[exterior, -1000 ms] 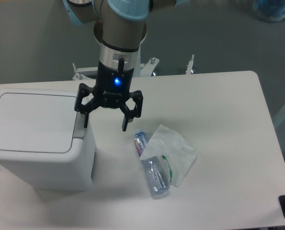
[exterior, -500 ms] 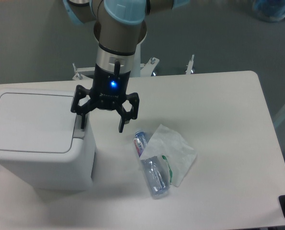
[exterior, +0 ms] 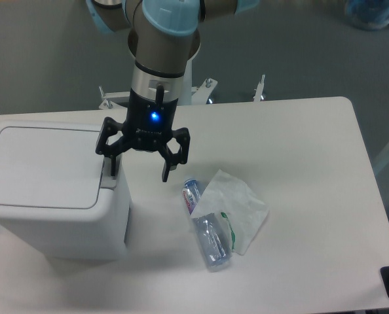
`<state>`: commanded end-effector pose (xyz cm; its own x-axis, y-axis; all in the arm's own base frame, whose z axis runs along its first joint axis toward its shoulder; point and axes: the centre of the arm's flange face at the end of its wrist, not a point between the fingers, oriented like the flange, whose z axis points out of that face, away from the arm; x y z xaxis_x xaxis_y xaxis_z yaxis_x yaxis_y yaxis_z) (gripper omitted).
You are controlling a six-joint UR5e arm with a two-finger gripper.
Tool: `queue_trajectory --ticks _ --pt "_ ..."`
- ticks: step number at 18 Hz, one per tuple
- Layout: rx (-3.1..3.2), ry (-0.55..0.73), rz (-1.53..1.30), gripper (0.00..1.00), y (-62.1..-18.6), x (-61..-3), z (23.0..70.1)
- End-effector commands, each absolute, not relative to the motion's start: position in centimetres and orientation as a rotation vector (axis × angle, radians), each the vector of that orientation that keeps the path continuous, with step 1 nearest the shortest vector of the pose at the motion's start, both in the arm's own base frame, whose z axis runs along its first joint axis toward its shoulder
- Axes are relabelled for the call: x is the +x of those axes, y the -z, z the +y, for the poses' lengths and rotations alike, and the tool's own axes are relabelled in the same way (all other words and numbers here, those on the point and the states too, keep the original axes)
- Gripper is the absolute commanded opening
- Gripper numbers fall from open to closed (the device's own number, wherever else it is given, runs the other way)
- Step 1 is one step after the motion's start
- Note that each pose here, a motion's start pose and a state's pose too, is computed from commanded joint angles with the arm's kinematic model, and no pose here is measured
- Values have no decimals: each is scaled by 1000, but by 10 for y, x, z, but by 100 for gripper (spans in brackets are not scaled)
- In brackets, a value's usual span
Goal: Open the trash can
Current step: 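Push the lid tab so the white lid swings open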
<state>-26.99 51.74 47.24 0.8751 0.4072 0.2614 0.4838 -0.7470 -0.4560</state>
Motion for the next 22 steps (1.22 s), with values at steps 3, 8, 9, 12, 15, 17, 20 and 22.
queue_trajectory --ticks 3,8,9,12,15,17,20,22 --pt "-2522 199 -648 100 -471 -270 518" --pt "-2522 198 -650 100 -471 -270 518" --pt "-2522 198 -650 100 -471 -271 518" --pt "-2521 196 -650 100 -472 -270 518" --pt "-2523 199 -651 100 -470 -271 518" --pt "-2507 181 -639 100 -482 -272 518" --pt "-2479 113 -546 100 -508 -278 513" --pt "-2446 56 -519 100 -533 -286 501"
